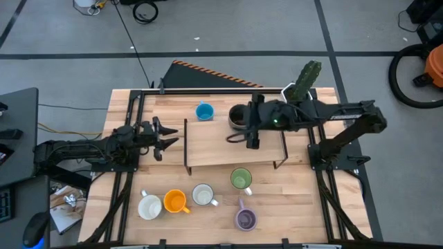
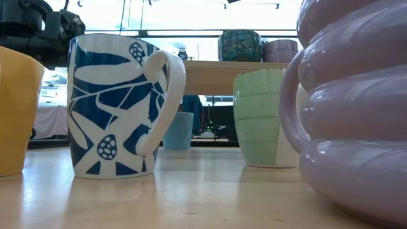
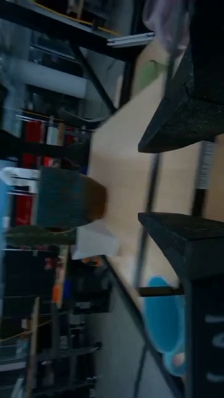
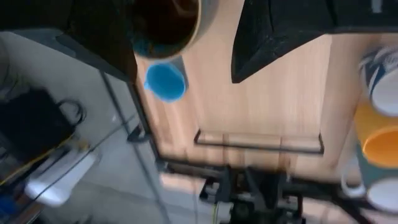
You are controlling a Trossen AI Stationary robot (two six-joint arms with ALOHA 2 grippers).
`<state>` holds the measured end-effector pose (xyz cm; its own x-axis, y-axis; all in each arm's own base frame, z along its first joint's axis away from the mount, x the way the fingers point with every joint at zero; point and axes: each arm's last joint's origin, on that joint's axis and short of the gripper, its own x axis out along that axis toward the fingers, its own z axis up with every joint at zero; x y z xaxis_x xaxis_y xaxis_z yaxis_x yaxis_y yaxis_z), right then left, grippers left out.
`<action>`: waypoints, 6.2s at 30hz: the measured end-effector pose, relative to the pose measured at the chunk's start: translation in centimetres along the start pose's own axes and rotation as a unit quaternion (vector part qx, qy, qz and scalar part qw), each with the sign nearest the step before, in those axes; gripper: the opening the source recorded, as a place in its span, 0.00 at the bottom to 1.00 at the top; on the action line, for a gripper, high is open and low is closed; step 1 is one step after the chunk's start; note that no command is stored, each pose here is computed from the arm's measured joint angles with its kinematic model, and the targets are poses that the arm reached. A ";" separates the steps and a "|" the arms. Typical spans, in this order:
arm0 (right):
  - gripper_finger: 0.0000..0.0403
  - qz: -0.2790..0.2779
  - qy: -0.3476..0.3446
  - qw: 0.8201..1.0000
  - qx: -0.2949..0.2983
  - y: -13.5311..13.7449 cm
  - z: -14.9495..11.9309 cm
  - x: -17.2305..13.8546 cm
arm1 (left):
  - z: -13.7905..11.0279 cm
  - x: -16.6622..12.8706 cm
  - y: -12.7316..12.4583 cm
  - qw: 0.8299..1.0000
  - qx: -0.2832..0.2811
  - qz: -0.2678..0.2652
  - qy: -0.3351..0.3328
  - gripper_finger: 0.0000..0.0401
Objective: Place coffee mugs
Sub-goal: Put the blue mug on the shelf
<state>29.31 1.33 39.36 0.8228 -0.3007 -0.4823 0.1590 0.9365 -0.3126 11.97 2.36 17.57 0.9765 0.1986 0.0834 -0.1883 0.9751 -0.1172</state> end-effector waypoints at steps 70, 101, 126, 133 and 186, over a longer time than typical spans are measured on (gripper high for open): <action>0.66 0.040 -0.074 0.996 -0.013 7.4 -5.2 1.4 | 13.5 12.9 8.3 0.926 -0.135 0.191 0.296 0.43; 0.66 0.039 -0.015 0.998 -0.037 6.8 -6.4 1.0 | 9.7 17.2 15.9 0.837 -0.209 0.205 0.462 0.43; 0.66 0.042 -0.019 0.998 -0.032 6.8 -6.3 1.0 | 7.4 18.5 14.1 0.775 -0.236 0.183 0.557 0.43; 0.66 0.042 0.009 0.998 -0.055 6.8 -6.9 1.0 | 7.5 18.6 13.7 0.778 -0.226 0.171 0.561 0.43; 0.62 0.073 -0.092 0.993 -0.012 3.6 -11.8 -10.0 | 9.7 19.7 12.6 0.775 -0.190 0.207 0.566 0.55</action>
<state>15.17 5.61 33.38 0.9224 -0.1223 -0.3664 0.0197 0.9622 -0.2716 27.80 19.50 27.35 0.3478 0.0636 -0.9354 -0.6751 0.7093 -0.2028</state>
